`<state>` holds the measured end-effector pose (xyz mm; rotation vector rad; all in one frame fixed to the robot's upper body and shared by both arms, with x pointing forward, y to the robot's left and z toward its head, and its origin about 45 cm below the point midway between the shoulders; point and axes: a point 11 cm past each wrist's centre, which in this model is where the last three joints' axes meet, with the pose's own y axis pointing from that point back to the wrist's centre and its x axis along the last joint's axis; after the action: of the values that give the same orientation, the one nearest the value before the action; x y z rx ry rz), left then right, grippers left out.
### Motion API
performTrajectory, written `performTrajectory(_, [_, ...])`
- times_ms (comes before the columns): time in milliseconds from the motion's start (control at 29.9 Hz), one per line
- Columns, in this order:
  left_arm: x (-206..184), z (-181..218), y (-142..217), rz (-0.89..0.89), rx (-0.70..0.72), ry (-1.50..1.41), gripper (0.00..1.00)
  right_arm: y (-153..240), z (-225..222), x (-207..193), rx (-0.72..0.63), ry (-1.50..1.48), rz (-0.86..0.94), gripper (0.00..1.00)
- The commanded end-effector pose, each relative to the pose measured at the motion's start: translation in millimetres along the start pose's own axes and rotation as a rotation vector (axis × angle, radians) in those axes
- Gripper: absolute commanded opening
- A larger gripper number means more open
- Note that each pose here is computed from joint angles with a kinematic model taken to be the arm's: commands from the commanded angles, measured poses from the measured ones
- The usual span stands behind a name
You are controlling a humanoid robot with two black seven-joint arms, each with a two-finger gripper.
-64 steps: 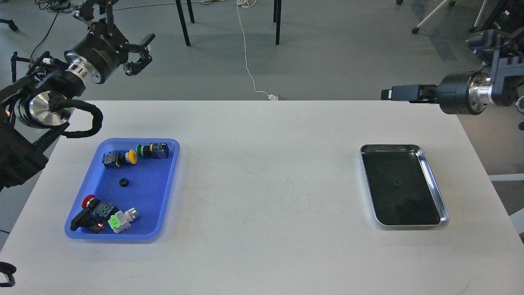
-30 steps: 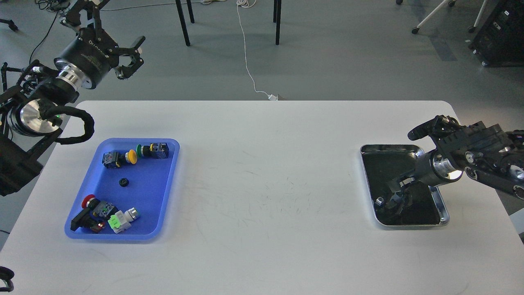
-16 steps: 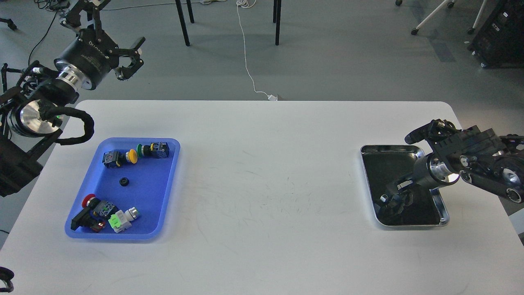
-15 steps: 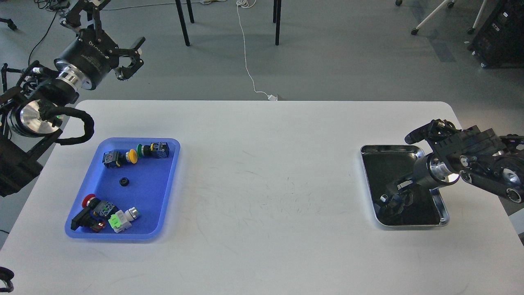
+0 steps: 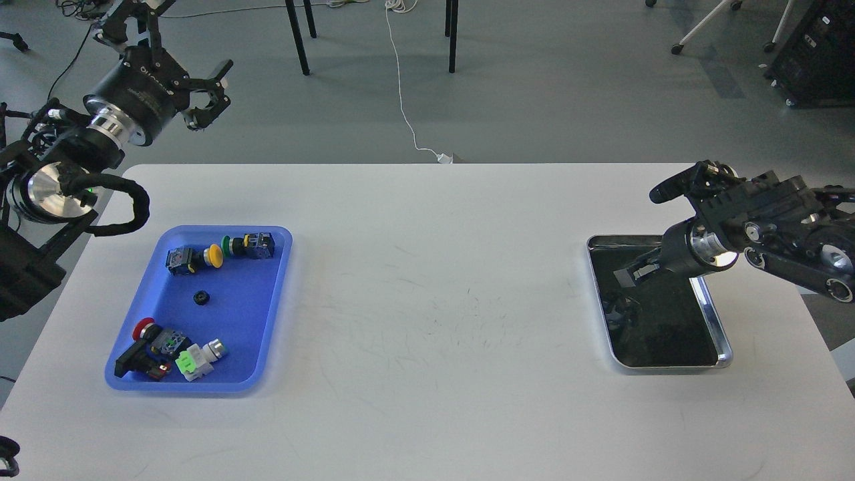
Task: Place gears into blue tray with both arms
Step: 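Carry the second ring toward the table center and release it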
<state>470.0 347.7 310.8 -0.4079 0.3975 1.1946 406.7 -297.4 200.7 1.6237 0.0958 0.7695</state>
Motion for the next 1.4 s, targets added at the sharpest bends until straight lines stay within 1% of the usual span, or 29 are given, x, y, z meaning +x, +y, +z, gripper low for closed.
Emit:
performTrajectory(0, [0,0,0,-0.001,0.000,-0.001,0.98,-4,-32,15,0.075,0.038,0.012,0.10])
performTrajectory(201, [-1,1,0,-0.001,-0.001,-0.002,0.98,-26,-90,30,0.217,0.037,0.003,0.10])
performTrajectory(368, [4,6,2,0.008,-0.005,-0.012,0.98,-46,-129,39,0.267,0.091,-0.012,0.10])
performTrajectory(468, [5,8,3,0.011,-0.008,-0.015,0.98,-61,-159,38,0.315,0.121,-0.006,0.10])
performTrajectory(535, [7,9,5,0.016,-0.009,-0.018,0.98,-70,-170,39,0.323,0.131,-0.008,0.10])
performTrajectory(702, [10,13,7,0.022,-0.011,-0.026,0.98,-87,-185,33,0.337,0.126,-0.021,0.10])
performTrajectory(903, [13,15,10,0.029,-0.011,-0.033,0.98,-91,-193,33,0.343,0.135,-0.025,0.11])
performTrajectory(1371, [14,15,10,0.031,-0.010,-0.034,0.98,-89,-174,38,0.287,0.130,-0.018,0.15])
